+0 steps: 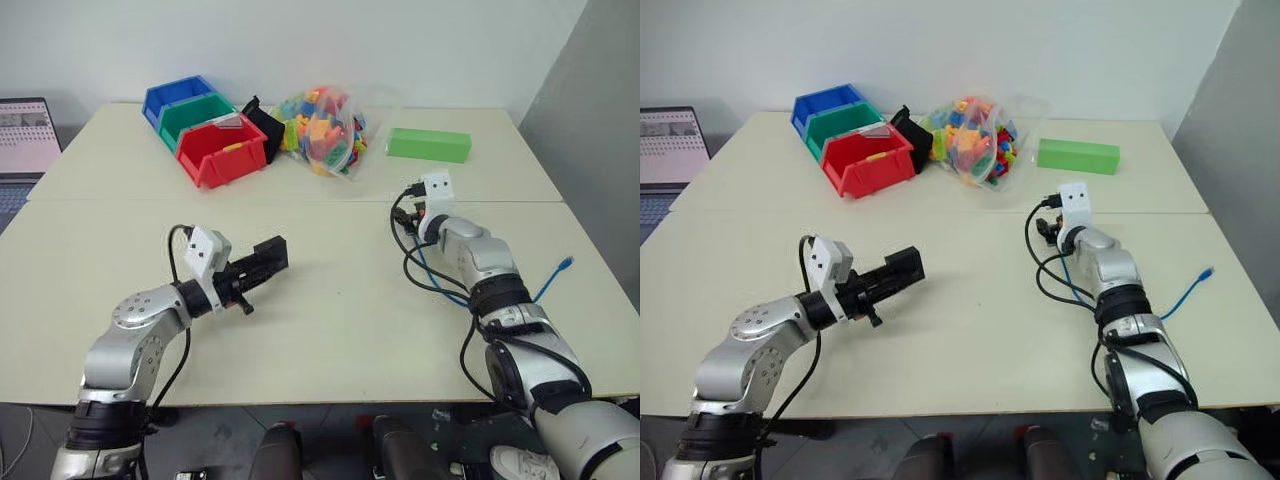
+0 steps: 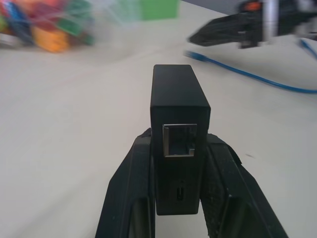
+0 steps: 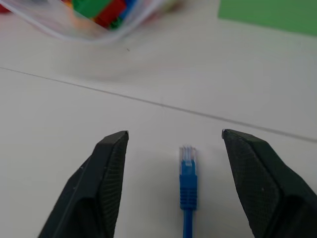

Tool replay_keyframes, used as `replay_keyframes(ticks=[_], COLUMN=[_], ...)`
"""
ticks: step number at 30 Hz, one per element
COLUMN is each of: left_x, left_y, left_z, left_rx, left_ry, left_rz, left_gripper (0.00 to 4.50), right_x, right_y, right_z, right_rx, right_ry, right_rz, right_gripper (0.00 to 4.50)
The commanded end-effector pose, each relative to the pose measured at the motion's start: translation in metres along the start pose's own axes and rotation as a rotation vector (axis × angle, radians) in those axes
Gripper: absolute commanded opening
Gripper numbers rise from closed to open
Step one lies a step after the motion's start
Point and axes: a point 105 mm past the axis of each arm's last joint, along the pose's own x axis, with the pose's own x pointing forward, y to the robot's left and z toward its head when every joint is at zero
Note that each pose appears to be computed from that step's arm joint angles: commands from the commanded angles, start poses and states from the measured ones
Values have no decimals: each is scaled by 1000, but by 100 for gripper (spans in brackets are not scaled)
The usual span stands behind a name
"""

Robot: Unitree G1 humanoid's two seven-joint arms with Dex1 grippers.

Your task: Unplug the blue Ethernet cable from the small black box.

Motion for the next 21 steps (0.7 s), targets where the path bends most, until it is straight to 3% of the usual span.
replay_keyframes(ticks=[1, 3, 6, 15, 16, 21], left_x=[-3, -3, -4, -11, -11, -14], left_y=[46, 64, 83, 103, 103, 99], left_z=[19, 17, 8, -34, -38, -50], left_rx=[95, 93, 128, 43, 25, -32], left_ry=[-85, -98, -85, -3, 4, 24], left_rz=[252, 346, 440, 503, 507, 469], left_gripper=[80, 80, 80, 80, 136, 243], right_x=[-32, -56, -78, -85, -84, -83], right_y=[67, 100, 125, 137, 137, 137], right_z=[43, 46, 51, 65, 66, 64], right_rx=[-155, -225, -258, -289, -289, -292], right_ry=[-151, -156, -148, -139, -139, -133], right_rz=[365, 550, 696, 752, 751, 745], right_gripper=[338, 338, 338, 338, 338, 338])
